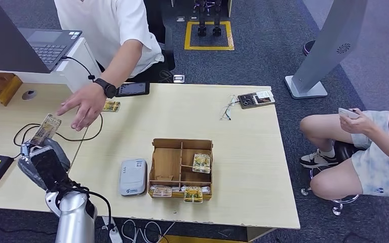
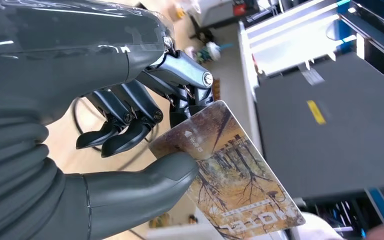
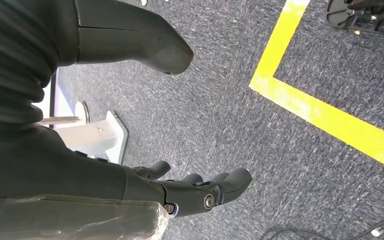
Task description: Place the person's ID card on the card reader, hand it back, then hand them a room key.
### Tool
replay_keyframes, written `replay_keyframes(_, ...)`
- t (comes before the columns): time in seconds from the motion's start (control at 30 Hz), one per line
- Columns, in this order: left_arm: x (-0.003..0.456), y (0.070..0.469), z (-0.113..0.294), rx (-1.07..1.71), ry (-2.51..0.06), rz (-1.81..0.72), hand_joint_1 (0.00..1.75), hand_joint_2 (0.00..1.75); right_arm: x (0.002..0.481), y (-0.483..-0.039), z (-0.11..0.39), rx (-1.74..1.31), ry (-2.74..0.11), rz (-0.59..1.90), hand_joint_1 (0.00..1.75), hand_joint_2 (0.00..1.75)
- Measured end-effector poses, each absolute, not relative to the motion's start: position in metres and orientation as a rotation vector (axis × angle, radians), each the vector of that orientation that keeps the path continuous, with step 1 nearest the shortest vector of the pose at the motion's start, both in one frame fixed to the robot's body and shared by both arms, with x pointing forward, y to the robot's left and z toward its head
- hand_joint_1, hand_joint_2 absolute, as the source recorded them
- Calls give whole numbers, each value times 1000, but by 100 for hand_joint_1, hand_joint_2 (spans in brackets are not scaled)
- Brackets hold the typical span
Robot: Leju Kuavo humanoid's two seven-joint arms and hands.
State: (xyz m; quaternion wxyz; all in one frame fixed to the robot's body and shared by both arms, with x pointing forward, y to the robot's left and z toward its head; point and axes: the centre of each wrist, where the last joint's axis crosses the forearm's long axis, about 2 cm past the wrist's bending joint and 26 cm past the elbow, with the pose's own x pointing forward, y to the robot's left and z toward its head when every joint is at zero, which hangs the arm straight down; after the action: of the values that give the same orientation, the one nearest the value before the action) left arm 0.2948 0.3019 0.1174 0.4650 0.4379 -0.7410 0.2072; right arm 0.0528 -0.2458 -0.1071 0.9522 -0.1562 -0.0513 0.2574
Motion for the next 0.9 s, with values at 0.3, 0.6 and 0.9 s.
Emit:
replay_keyframes(0.3, 307, 264, 145, 1088, -1946, 152, 175, 175, 54, -245, -107, -316, -114, 561, 0, 175)
replay_keyframes(0.6, 313, 231, 150, 1186, -1890, -230, 175, 175, 57, -244, -107, -307, -132, 580, 0, 175)
replay_keyframes(0.9, 312, 203, 137, 1046, -1907, -276, 85, 175, 58, -244, -106, -309, -137, 593, 0, 175)
